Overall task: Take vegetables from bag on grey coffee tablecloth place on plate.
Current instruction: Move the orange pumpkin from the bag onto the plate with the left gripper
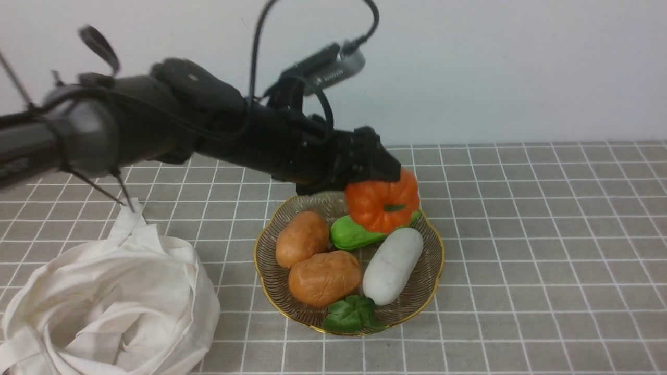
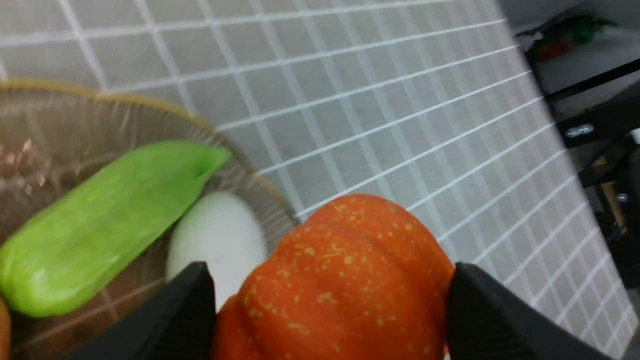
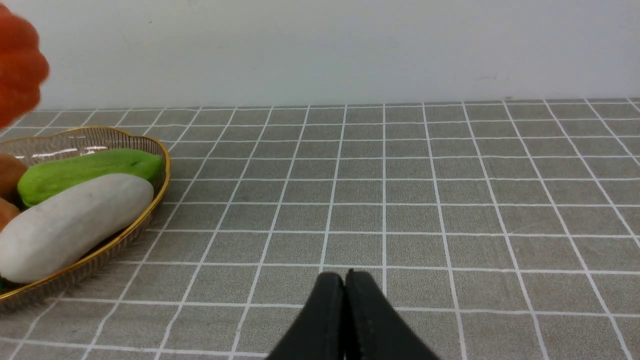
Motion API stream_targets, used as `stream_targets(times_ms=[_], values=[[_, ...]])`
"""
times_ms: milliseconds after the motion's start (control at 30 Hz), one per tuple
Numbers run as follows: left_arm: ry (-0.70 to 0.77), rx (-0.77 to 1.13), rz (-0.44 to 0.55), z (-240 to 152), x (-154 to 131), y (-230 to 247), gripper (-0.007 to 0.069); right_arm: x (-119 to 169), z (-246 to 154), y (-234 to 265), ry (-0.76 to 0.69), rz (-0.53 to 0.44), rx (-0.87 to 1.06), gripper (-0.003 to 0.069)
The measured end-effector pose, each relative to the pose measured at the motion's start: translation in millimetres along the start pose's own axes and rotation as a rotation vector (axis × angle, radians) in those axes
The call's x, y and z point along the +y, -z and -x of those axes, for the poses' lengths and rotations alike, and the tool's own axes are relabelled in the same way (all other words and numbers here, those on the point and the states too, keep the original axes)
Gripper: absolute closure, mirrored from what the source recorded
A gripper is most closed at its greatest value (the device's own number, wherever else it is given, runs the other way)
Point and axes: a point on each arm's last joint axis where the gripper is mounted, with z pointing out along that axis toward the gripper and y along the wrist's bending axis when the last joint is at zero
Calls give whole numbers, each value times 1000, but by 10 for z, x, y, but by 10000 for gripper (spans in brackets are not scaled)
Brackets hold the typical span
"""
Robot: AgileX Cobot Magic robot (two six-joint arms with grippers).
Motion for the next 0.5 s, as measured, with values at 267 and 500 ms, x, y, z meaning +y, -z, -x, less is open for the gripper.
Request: stream_targets(times_ms=[267,500], values=[[80,72,40,-109,324,-314,95,0,0,0,0,0,0,673],[-16,78,63,-74,347,-297,60,0,0,0,0,0,0,673]])
